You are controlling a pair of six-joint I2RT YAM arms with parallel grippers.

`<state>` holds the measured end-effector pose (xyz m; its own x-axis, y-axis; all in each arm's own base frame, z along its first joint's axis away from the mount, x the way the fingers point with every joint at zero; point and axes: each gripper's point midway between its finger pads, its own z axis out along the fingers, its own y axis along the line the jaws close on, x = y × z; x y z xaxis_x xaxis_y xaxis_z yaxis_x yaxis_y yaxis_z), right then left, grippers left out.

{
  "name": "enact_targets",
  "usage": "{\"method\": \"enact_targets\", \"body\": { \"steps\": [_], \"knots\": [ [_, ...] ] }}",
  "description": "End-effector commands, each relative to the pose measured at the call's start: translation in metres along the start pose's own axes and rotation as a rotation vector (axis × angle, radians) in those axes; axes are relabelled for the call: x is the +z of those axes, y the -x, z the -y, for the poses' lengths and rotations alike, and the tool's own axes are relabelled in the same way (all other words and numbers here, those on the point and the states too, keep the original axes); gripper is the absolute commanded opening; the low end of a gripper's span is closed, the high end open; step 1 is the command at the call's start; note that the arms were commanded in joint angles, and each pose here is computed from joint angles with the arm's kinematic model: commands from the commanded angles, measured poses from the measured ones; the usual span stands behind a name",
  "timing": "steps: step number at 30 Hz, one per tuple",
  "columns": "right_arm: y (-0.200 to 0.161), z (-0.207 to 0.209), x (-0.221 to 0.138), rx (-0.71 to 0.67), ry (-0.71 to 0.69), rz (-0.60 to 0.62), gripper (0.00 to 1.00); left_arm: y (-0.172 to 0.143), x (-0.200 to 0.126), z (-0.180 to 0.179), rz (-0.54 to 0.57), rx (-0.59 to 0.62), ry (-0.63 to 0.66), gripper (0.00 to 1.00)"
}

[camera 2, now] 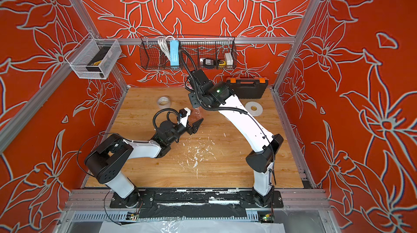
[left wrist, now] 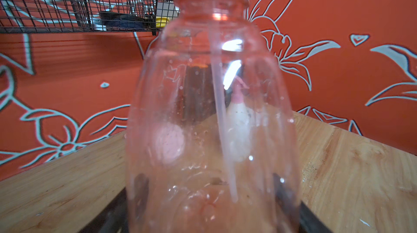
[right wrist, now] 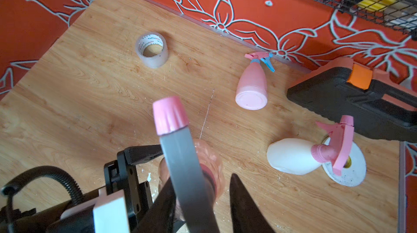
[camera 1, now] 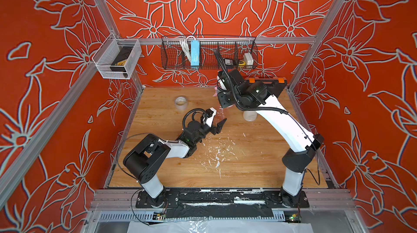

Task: Attach spray nozzles to spray bottles
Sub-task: Screw the spray nozzle on the spray bottle.

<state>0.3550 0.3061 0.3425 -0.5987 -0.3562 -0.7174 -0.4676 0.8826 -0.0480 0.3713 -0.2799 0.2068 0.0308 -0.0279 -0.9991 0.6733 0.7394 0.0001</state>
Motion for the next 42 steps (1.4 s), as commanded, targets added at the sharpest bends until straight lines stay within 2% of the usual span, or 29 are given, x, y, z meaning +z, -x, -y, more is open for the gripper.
{"method": "enact_targets", "body": {
  "steps": [1, 6, 11, 23, 37, 42],
  "knots": [
    [0.005, 0.008, -0.022, -0.022, -0.007, 0.027, 0.44, 0.009, 0.005, 0.004, 0.032, 0.007, -0.032, 0.49],
    [0.002, 0.004, -0.033, -0.046, 0.042, 0.043, 0.57, 0.007, 0.007, 0.003, 0.018, 0.010, -0.027, 0.49],
    [-0.011, 0.009, -0.029, -0.043, 0.057, 0.023, 0.61, 0.011, 0.006, 0.002, 0.022, 0.016, -0.020, 0.49],
    [-0.015, -0.021, -0.027, -0.017, 0.263, 0.036, 0.55, 0.018, 0.009, 0.002, 0.026, 0.026, -0.027, 0.49],
    [-0.013, -0.047, -0.019, 0.003, 0.318, 0.002, 0.48, 0.018, 0.008, 0.003, 0.022, 0.028, -0.026, 0.48],
    [-0.015, -0.062, -0.039, -0.050, 0.391, 0.015, 0.49, 0.016, 0.007, 0.001, 0.022, 0.046, -0.018, 0.48]
  ]
}}
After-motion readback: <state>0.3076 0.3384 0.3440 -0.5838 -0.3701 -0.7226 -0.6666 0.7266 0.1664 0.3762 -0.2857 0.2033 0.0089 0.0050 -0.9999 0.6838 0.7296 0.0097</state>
